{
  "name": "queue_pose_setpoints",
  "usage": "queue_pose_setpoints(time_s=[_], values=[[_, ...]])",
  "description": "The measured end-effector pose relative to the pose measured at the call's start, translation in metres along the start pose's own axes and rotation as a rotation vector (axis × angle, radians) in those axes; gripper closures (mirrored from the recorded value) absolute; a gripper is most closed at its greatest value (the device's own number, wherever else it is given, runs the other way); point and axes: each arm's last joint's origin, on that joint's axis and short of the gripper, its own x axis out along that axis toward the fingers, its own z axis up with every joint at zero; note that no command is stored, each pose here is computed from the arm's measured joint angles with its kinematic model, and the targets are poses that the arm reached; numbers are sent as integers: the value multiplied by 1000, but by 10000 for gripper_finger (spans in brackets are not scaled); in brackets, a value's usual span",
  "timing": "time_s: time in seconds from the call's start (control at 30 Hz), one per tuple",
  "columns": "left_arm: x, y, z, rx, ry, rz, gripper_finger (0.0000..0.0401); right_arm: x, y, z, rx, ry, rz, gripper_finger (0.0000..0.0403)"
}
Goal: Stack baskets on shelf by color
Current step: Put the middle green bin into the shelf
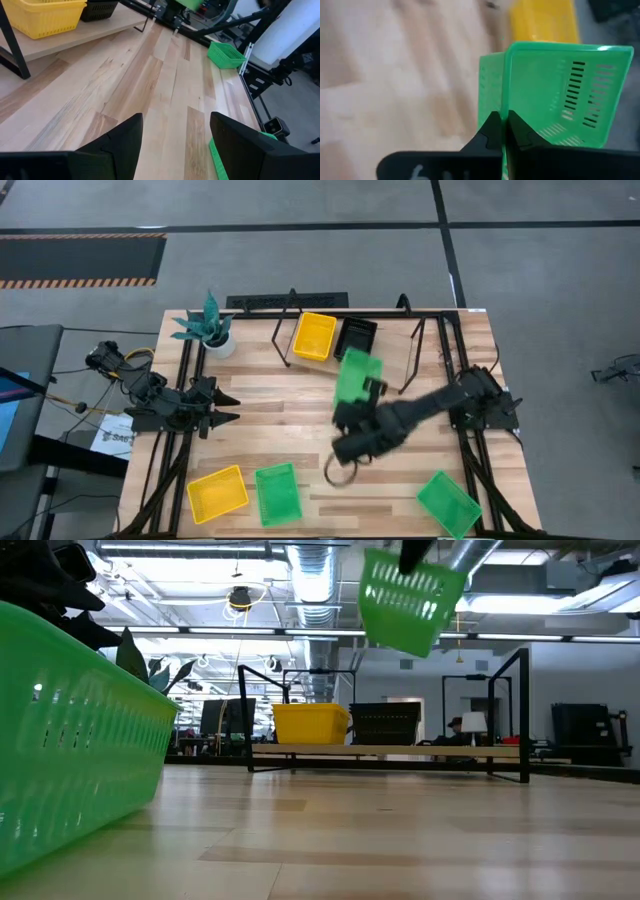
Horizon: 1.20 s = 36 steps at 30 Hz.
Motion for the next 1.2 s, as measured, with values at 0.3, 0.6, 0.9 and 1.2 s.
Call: queue_pose_setpoints(time_s=[0.3, 0.6, 0.9, 1.2], values=[[0, 0, 0, 3, 4, 3, 180, 29, -49, 21, -87, 51, -74, 396], [0, 2, -2, 14, 12, 23, 180, 25, -92, 0, -34, 78, -99, 392], [0, 2, -2, 14, 3, 34, 180, 30, -108, -52, 64, 68, -101, 391], [0, 2, -2, 14, 3, 33, 180, 57, -109, -74, 67, 98, -114, 389]])
